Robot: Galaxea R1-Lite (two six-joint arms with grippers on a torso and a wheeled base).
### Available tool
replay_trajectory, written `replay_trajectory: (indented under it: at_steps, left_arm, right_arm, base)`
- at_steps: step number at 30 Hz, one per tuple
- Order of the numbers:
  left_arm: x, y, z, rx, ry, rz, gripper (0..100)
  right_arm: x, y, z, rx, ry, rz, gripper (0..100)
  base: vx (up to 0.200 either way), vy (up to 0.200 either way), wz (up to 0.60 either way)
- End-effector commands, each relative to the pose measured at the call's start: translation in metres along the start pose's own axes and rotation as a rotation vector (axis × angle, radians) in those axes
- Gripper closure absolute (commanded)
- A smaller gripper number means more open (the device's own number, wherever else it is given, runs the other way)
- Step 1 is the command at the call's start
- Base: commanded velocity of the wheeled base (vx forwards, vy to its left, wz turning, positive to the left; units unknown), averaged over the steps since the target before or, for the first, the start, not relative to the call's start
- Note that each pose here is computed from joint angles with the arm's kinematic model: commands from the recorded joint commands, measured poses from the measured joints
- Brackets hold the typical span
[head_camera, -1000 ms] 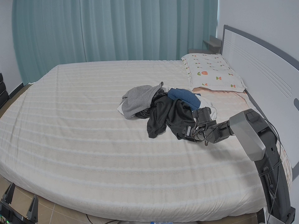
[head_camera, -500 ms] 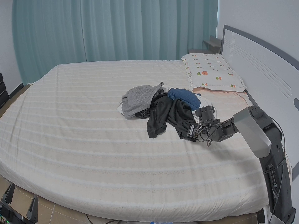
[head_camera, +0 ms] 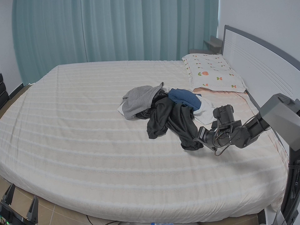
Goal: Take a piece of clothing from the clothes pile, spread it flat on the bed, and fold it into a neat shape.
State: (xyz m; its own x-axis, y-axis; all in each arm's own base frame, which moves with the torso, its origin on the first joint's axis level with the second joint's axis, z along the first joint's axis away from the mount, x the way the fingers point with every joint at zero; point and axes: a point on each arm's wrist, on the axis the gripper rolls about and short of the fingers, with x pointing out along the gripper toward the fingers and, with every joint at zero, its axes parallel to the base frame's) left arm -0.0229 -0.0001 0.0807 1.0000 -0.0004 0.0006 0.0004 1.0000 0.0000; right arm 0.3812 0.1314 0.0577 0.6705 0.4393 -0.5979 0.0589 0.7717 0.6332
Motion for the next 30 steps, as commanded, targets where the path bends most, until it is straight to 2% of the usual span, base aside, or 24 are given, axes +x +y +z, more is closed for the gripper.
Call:
replay_trajectory:
  at_steps: [1,2,5,8,9,10,13,19,26,27,28,29,30]
  left_arm:
    - [0.000,0.000,-0.005,0.000,0.001,0.000,0]
    - [0.000,0.000,-0.005,0.000,0.001,0.000,0]
    - [0.000,0.000,-0.005,0.000,0.001,0.000,0]
    - [0.000,0.000,-0.005,0.000,0.001,0.000,0]
    - [0.000,0.000,-0.005,0.000,0.001,0.000,0]
    - [0.000,0.000,-0.005,0.000,-0.001,0.000,0]
    - [0.000,0.000,-0.005,0.012,-0.001,-0.003,0]
    - [0.000,0.000,-0.005,0.011,-0.001,-0.001,0]
    - [-0.001,0.000,-0.001,-0.001,-0.025,-0.020,0]
    - [-0.008,0.000,0.028,-0.058,-0.145,-0.042,0]
    - [-0.011,0.000,0.059,-0.133,-0.191,-0.060,0]
    - [-0.010,0.000,0.067,-0.148,-0.196,-0.067,0]
    - [0.003,-0.001,0.080,-0.191,-0.106,-0.073,0]
  right_arm:
    - [-0.071,0.031,-0.003,-0.019,-0.070,0.183,100]
    - [-0.096,0.039,-0.002,-0.037,-0.094,0.254,100]
    - [-0.119,0.049,0.001,-0.054,-0.117,0.311,100]
    - [-0.147,0.064,0.009,-0.078,-0.183,0.377,100]
    - [-0.147,0.064,0.009,-0.078,-0.183,0.377,100]
    - [-0.171,0.074,0.013,-0.087,-0.232,0.430,100]
    - [-0.198,0.089,0.018,-0.084,-0.281,0.507,100]
    - [-0.218,0.094,0.006,-0.092,-0.278,0.545,100]
    - [-0.245,0.106,0.010,-0.120,-0.335,0.616,100]
    - [-0.252,0.113,0.012,-0.130,-0.351,0.643,100]
    - [-0.255,0.117,0.012,-0.137,-0.351,0.660,100]
    - [-0.256,0.118,0.011,-0.139,-0.350,0.664,100]
    - [-0.253,0.120,0.008,-0.141,-0.330,0.667,100]
  base:
    - [0.000,0.000,0.00]
    - [0.000,0.000,0.00]
    - [0.000,0.000,0.00]
    - [0.000,0.000,0.00]
    - [0.000,0.000,0.00]
    - [0.000,0.000,0.00]
    - [0.000,0.000,0.00]
    - [0.000,0.000,0.00]
    - [0.000,0.000,0.00]
    - [0.000,0.000,0.00]
    - [0.000,0.000,0.00]
    - [0.000,0.000,0.00]
    - [0.000,0.000,0.00]
